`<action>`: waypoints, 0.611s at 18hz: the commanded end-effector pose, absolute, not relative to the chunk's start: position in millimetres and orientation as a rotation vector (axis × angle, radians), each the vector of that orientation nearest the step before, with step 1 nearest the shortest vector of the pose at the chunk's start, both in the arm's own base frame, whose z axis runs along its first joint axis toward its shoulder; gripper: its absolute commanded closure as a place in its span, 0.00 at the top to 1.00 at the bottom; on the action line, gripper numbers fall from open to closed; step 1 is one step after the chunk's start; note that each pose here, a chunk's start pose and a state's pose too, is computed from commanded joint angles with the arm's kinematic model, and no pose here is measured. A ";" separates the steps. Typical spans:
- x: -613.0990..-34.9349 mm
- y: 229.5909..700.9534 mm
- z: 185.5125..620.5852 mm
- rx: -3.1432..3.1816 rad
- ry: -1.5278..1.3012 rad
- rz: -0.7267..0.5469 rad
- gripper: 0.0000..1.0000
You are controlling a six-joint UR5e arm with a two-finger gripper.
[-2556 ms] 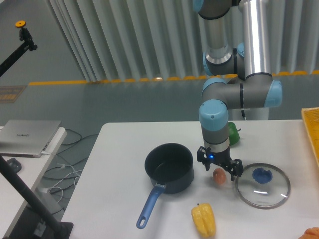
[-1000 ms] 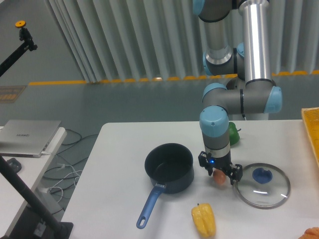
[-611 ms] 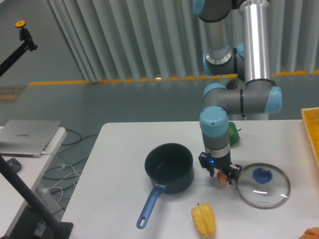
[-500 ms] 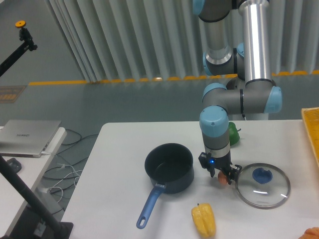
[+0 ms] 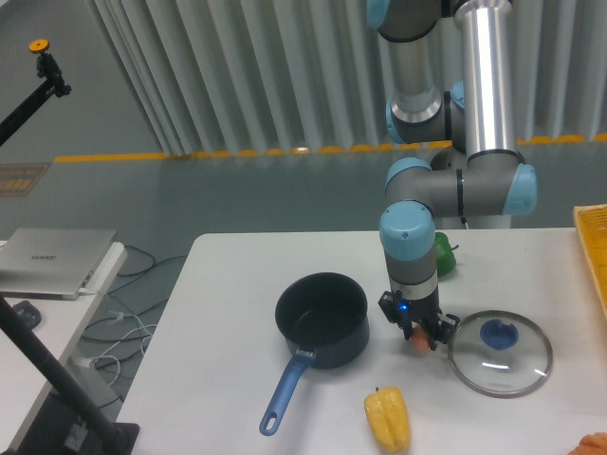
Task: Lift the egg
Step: 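Close the gripper fingers on the brown egg, then lift the held egg up and away over the glass lid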
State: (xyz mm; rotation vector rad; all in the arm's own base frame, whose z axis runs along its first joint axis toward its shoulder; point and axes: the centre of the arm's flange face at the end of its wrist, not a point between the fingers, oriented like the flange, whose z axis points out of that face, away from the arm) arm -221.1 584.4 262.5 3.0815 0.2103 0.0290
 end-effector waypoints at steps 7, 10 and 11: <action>-220.8 584.2 267.9 3.090 0.209 0.024 0.25; -223.0 584.1 275.1 3.102 0.202 0.015 0.25; -223.6 583.3 281.4 3.111 0.205 0.007 0.25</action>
